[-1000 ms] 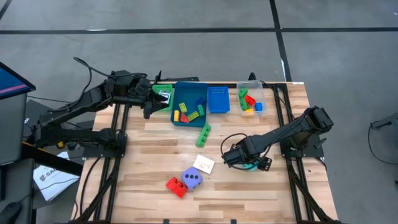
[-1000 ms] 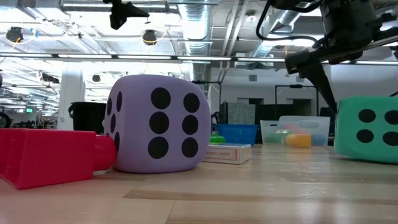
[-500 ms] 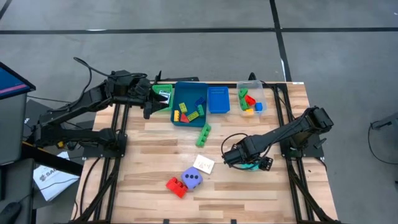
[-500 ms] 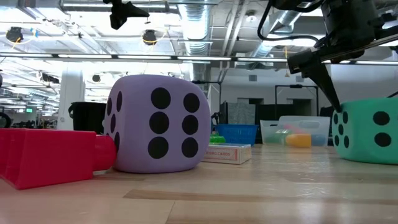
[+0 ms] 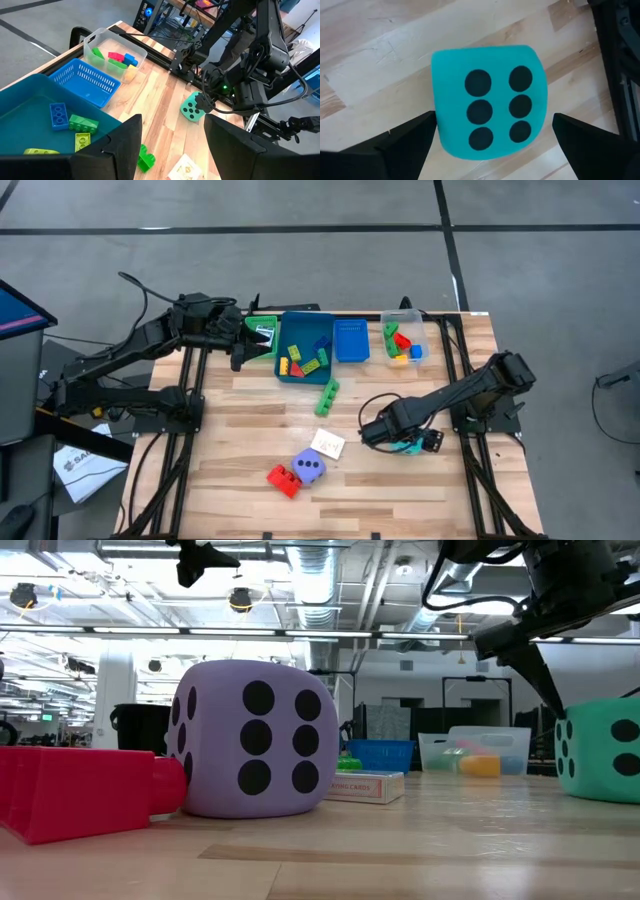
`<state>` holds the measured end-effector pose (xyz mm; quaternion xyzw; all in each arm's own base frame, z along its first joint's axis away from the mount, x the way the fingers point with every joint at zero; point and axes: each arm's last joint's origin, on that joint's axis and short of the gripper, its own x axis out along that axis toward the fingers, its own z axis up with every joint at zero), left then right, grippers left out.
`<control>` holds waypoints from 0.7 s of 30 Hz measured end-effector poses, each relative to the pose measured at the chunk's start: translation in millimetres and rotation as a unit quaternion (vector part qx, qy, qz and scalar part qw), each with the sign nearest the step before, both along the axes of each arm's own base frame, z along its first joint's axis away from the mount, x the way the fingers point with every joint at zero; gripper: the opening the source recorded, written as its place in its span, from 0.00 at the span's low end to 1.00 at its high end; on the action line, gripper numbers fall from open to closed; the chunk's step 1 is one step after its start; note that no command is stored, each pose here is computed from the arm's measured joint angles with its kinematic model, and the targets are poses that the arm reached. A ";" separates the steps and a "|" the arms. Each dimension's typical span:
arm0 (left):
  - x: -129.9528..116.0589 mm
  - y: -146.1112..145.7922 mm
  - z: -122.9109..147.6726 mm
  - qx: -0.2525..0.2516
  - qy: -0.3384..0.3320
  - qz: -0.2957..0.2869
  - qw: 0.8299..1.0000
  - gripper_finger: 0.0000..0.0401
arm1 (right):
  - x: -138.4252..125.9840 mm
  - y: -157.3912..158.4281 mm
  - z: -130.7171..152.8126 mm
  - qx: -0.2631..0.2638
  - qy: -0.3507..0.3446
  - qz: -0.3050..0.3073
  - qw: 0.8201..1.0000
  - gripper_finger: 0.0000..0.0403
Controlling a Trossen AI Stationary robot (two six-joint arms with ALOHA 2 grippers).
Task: Pick & Place Toys
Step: Put the blue dice into the blue bin
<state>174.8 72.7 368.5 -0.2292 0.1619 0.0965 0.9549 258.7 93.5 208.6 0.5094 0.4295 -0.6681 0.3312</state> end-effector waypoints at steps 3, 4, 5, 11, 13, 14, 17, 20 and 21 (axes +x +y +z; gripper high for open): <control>0.0 0.0 0.0 0.000 0.000 0.000 1.000 0.52 | 0.2 0.3 -0.8 0.002 0.003 -0.001 1.000 0.98; 0.0 0.0 0.0 0.000 0.000 0.000 1.000 0.52 | 0.3 0.3 -0.9 0.003 0.003 -0.001 1.000 0.98; 0.0 0.0 0.0 0.000 0.000 0.000 1.000 0.52 | 1.0 0.6 -2.6 0.001 0.006 -0.001 1.000 0.98; 0.0 0.0 0.0 0.000 0.000 0.000 1.000 0.52 | 1.1 1.5 -4.9 0.012 0.018 -0.003 1.000 0.98; 0.0 -0.1 0.0 0.000 0.000 0.000 1.000 0.52 | 0.1 1.6 -4.5 0.017 0.025 -0.005 1.000 0.98; 0.0 0.0 0.0 0.000 0.000 0.000 1.000 0.52 | -0.5 1.5 -4.2 0.019 0.029 -0.006 0.999 0.98; 0.0 0.0 0.0 0.000 0.000 0.000 1.000 0.52 | -1.6 1.6 -3.9 0.024 0.037 -0.009 0.999 0.98; 0.0 0.0 0.0 0.000 0.000 0.000 1.000 0.52 | -2.1 1.6 -3.8 0.026 0.040 -0.010 0.999 0.98; 0.0 0.0 0.0 0.000 0.000 0.000 1.000 0.52 | -2.1 1.6 -3.8 0.026 0.040 -0.010 0.999 0.98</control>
